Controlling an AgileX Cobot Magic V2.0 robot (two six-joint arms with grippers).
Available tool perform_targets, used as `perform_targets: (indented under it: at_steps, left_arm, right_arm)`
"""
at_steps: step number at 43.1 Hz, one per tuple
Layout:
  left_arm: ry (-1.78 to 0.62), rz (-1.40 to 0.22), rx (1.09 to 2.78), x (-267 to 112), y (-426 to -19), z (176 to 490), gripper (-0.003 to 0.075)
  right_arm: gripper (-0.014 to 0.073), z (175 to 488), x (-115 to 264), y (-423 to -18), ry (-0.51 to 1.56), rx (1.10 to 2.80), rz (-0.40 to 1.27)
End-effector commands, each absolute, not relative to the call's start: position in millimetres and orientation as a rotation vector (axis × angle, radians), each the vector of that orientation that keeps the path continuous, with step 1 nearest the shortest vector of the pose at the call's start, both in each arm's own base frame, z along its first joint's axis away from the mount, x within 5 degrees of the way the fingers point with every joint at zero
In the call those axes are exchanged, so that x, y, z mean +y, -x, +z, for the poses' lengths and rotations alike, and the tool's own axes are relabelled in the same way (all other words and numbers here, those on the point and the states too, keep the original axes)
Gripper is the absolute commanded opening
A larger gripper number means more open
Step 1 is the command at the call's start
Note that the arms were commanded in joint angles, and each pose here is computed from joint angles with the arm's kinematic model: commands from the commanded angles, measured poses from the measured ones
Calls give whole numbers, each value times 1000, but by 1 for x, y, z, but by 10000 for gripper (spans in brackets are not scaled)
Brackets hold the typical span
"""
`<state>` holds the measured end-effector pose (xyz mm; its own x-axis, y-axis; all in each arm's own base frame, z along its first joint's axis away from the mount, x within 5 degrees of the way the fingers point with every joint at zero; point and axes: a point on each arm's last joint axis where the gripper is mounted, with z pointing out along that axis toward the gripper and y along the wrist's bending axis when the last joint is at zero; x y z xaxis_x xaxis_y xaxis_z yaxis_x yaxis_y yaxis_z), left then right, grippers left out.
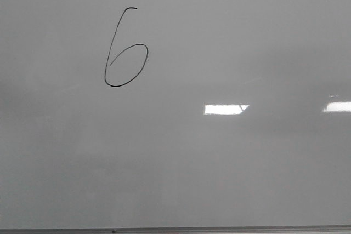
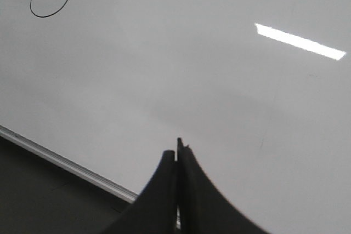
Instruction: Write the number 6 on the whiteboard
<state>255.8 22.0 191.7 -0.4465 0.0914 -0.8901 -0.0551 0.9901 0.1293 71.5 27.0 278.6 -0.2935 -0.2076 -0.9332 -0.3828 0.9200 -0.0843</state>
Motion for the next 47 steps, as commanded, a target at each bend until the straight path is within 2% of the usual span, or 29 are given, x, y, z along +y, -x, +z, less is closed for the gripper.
perform_targets:
  at_steps: [1,5,16,22,29,36,47]
  left_arm:
    - [-9,174,1884,22,-262,214,337]
    - [-7,175,1840,21,-255,226,400]
    - [-19,178,1640,17,-203,278,377]
    - [-30,156,1670,13,-173,293,299]
    - [-46,140,1672,9,-136,306,143]
    - [-51,138,1599,6,-105,317,-12]
    - [-48,138,1499,4,-81,327,-20]
  right_arm:
    - [-59,295,28,-74,401,1781,196]
    - [-59,295,28,-74,401,1781,196]
    - [-59,297,28,-74,395,1752,199]
    - [-59,298,28,-75,393,1743,200]
    - [-59,298,28,-75,393,1742,200]
    - [-59,298,28,-75,393,1742,200]
    - [-59,298,28,-75,393,1743,200]
